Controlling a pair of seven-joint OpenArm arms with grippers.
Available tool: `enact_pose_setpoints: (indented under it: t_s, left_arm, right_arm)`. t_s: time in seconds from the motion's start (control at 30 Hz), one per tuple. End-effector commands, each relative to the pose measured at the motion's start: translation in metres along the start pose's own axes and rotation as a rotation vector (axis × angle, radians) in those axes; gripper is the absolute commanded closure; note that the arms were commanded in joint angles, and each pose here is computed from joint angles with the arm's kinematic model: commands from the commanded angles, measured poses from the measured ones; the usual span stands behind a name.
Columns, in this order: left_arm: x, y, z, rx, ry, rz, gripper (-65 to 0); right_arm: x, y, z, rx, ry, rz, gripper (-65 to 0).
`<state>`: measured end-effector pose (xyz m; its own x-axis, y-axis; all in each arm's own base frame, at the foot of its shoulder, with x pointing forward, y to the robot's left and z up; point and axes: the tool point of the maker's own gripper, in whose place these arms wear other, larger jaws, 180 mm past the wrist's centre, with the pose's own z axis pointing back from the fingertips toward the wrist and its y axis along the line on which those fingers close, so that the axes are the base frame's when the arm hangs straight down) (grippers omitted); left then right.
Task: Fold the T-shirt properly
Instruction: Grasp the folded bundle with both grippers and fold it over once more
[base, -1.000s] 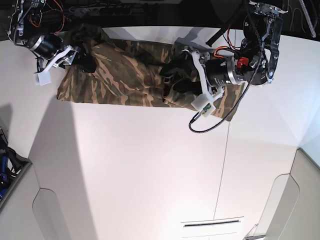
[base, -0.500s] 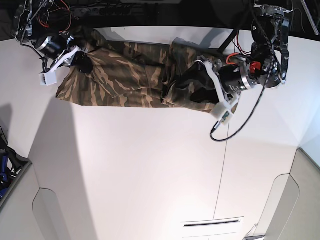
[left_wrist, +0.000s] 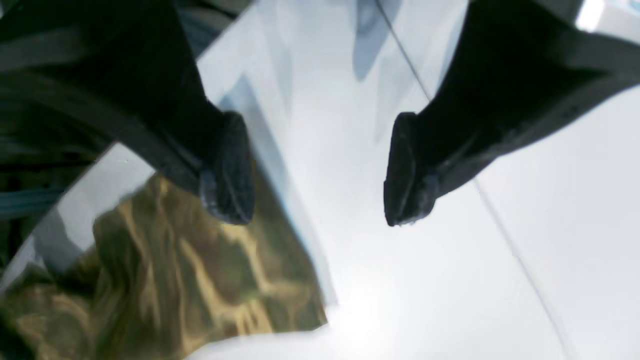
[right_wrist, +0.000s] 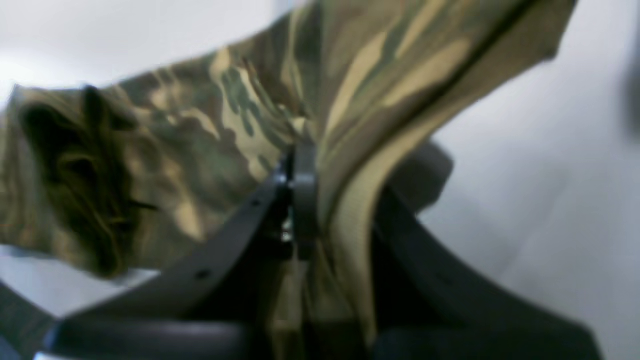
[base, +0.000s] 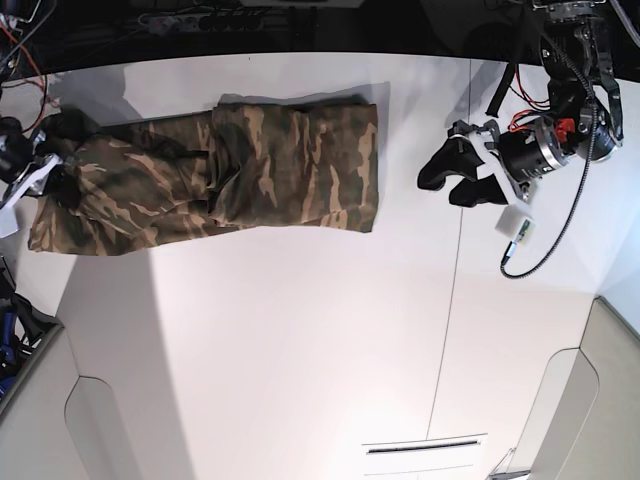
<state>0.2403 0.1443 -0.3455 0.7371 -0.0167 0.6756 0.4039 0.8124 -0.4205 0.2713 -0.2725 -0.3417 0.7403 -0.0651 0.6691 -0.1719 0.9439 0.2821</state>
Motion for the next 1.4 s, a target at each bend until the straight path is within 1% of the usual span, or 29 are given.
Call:
enact_pose_setpoints:
  t_s: [0.0, 0.1, 0.2, 0.3, 0.37, 0.43, 0.5, 0.57, 0.63, 0.77, 0.83, 0.87, 0.9, 0.93, 1.03, 1.17, 1.27, 1.33, 1.37]
  left_arm:
    - [0.008, -0.010, 0.002, -0.037, -0.041, -0.008, -43.3]
    - [-0.008, -0.026, -0.006, -0.084, -0.016, 0.027, -43.3]
    - [-0.021, -0.048, -0.019, -0.141, -0.002, 0.061, -43.3]
    - [-0.026, -0.071, -0.031, -0.200, 0.006, 0.076, -43.3]
    - [-0.026, -0.082, -0.037, -0.229, -0.003, 0.074, -43.3]
    - [-0.025, -0.088, -0.042, -0.237, -0.012, 0.067, -43.3]
    - [-0.026, -0.093, -0.047, -0.239, -0.018, 0.054, -43.3]
    - [-0.027, -0.100, -0.053, -0.243, -0.012, 0.046, -43.3]
    - [-0.026, -0.104, -0.057, -0.245, -0.019, 0.047, -43.3]
    - [-0.025, -0.101, -0.056, -0.235, -0.027, 0.052, -43.3]
    - [-0.024, -0.095, -0.053, -0.217, -0.031, 0.059, -43.3]
    - [-0.023, -0.090, -0.051, -0.205, -0.036, 0.062, -43.3]
    - [-0.021, -0.086, -0.050, -0.192, -0.045, 0.065, -43.3]
    - [-0.019, -0.081, -0.047, -0.178, -0.055, 0.070, -43.3]
    - [-0.012, -0.063, -0.039, -0.133, -0.089, 0.088, -43.3]
    - [-0.011, -0.047, -0.026, -0.099, -0.095, 0.122, -43.3]
    - [-0.006, -0.048, -0.015, -0.145, -0.118, 0.114, -43.2]
    - [0.002, -0.051, -0.007, -0.167, -0.148, 0.118, -43.1]
    - [0.007, -0.054, -0.004, -0.179, -0.164, 0.113, -41.8]
  right_arm:
    - [0.035, -0.001, 0.009, 0.007, -0.077, 0.043, 0.0]
    - [0.068, 0.005, 0.014, 0.037, -0.122, 0.075, 0.0]
    - [0.092, 0.023, 0.014, 0.083, -0.168, 0.109, 0.0]
    - [0.101, 0.052, 0.010, 0.125, -0.165, 0.207, 0.0]
    - [0.099, 0.080, 0.004, 0.150, -0.136, 0.307, 0.0]
    - [0.094, 0.114, -0.001, 0.188, -0.130, 0.394, 0.0]
    - [0.083, 0.146, -0.004, 0.239, -0.122, 0.457, 0.0]
    - [0.066, 0.174, -0.009, 0.298, -0.100, 0.481, 0.0]
    - [0.047, 0.198, -0.014, 0.362, -0.073, 0.482, 0.0]
    - [0.011, 0.232, -0.029, 0.428, 0.004, 0.485, -0.6]
    - [-0.006, 0.251, -0.032, 0.477, 0.035, 0.487, -21.4]
    - [-0.013, 0.261, -0.032, 0.509, 0.042, 0.484, -29.9]
    - [-0.019, 0.272, -0.032, 0.539, 0.046, 0.483, -35.7]
    - [-0.023, 0.281, -0.031, 0.566, 0.046, 0.485, -37.8]
    - [-0.029, 0.298, -0.030, 0.618, 0.043, 0.504, -37.7]
    - [-0.026, 0.302, -0.030, 0.622, 0.017, 0.508, -37.7]
    - [-0.012, 0.298, -0.034, 0.586, -0.028, 0.510, -37.7]
    - [0.005, 0.293, -0.036, 0.550, -0.075, 0.496, -37.5]
    - [0.015, 0.289, -0.036, 0.533, -0.106, 0.484, -37.5]
